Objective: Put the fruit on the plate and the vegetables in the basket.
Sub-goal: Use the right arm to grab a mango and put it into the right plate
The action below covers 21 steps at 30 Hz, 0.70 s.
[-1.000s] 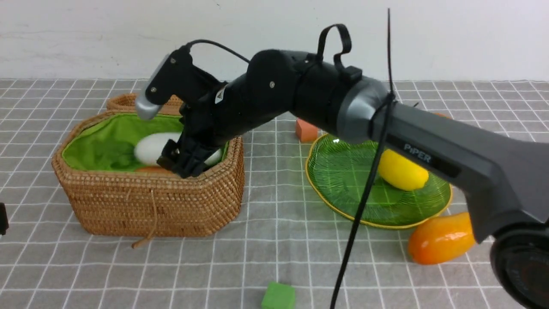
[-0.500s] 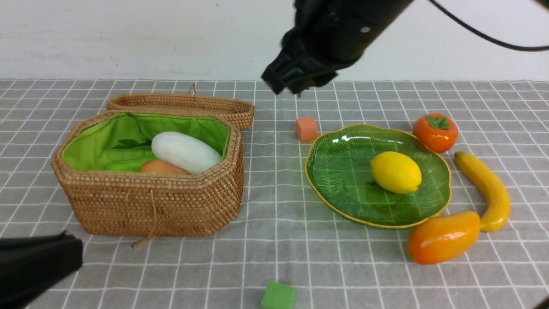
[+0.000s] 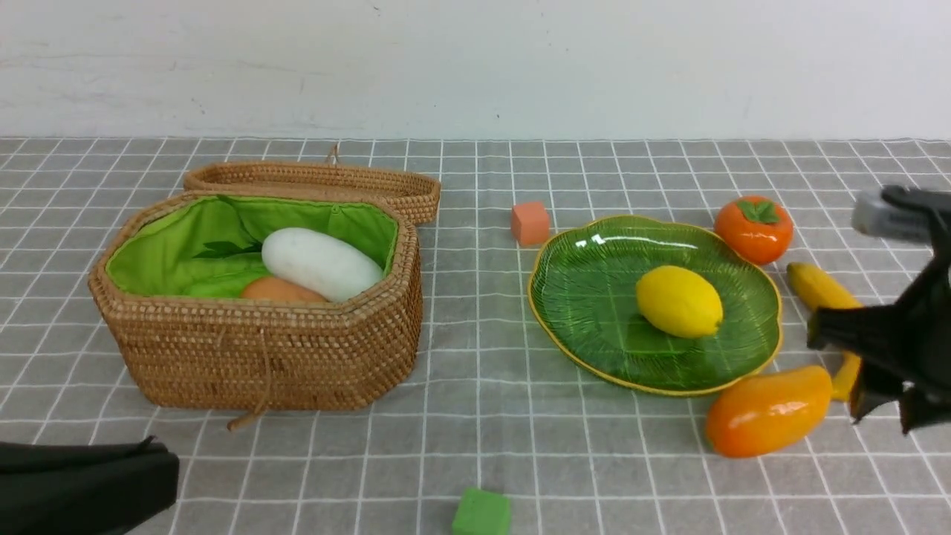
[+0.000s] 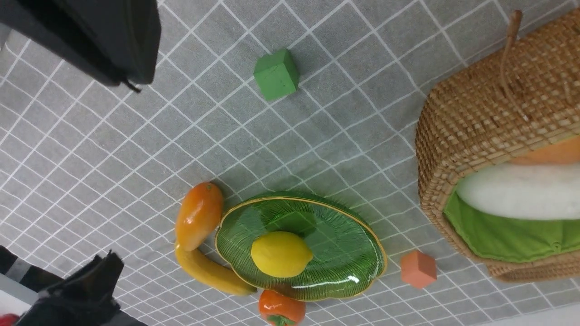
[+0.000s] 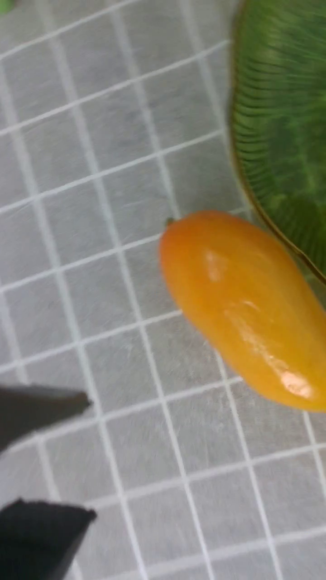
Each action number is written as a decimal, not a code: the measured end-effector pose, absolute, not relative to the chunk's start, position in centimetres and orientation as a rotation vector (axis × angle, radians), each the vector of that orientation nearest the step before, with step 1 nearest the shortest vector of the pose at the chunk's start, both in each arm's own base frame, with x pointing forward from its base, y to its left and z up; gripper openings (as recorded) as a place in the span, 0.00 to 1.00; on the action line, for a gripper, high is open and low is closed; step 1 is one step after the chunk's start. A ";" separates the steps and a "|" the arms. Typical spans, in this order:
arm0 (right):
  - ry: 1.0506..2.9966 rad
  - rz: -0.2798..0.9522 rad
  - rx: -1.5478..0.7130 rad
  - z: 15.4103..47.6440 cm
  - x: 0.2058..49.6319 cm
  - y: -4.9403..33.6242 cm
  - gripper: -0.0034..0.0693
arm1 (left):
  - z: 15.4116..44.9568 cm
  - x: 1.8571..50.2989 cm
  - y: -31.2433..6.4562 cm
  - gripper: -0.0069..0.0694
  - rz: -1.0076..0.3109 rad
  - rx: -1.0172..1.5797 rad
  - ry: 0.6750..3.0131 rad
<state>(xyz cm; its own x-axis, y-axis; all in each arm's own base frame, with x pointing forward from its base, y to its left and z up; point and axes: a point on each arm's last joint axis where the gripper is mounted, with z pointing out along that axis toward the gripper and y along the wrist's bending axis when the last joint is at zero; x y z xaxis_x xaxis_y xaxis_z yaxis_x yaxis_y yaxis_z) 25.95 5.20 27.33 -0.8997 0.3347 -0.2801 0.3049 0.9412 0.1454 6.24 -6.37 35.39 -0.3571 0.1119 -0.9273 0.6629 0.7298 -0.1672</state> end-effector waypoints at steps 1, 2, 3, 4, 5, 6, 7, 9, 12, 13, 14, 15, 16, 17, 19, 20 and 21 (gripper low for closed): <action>2.749 0.207 0.547 26.2 26.7 4.8 0.68 | 35.4 6.2 -6.4 0.07 -0.652 0.599 1.873; 2.735 0.223 0.578 25.6 26.9 4.6 0.78 | 35.4 6.2 -6.4 0.07 -0.652 0.599 1.873; 2.724 0.233 0.590 25.4 27.1 4.5 0.79 | 35.4 6.2 -6.4 0.07 -0.652 0.599 1.873; 2.681 0.256 0.631 24.5 28.1 4.2 0.90 | 35.4 6.2 -6.4 0.07 -0.652 0.599 1.873; 2.645 0.276 0.656 23.8 29.0 4.1 0.95 | 35.4 6.2 -6.4 0.07 -0.651 0.600 1.873; 2.630 0.285 0.668 23.5 29.3 4.0 0.97 | 35.4 6.2 -6.4 0.07 -0.651 0.600 1.873; 2.610 0.298 0.683 23.1 29.9 3.9 0.97 | 35.4 6.2 -6.4 0.07 -0.651 0.601 1.872; 2.590 0.312 0.704 22.2 30.7 3.9 0.97 | 35.4 6.2 -6.4 0.07 -0.655 0.600 1.873; 2.600 0.315 0.725 20.8 31.4 4.0 0.93 | 35.4 6.2 -6.4 0.07 -0.658 0.600 1.875; 2.612 0.316 0.740 20.3 31.6 4.0 0.91 | 35.4 6.2 -6.4 0.07 -0.658 0.600 1.875; 2.612 0.316 0.740 20.3 31.6 4.0 0.90 | 35.4 6.2 -6.4 0.07 -0.657 0.600 1.876; 2.634 0.309 0.748 19.8 31.6 4.0 0.87 | 35.4 6.2 -6.4 0.07 -0.657 0.601 1.878; 2.642 0.306 0.750 19.7 31.6 4.0 0.86 | 35.4 6.2 -6.4 0.07 -0.656 0.602 1.881; 2.653 0.300 0.751 19.6 31.5 4.0 0.86 | 35.3 6.2 -6.4 0.07 -0.655 0.603 1.882; 2.660 0.295 0.750 19.6 31.5 4.0 0.85 | 35.3 6.2 -6.4 0.07 -0.655 0.603 1.883; 2.663 0.294 0.749 19.6 31.4 4.0 0.85 | 35.3 6.2 -6.4 0.07 -0.655 0.603 1.883; 2.667 0.293 0.748 19.6 31.4 4.0 0.85 | 35.3 6.2 -6.4 0.07 -0.655 0.603 1.883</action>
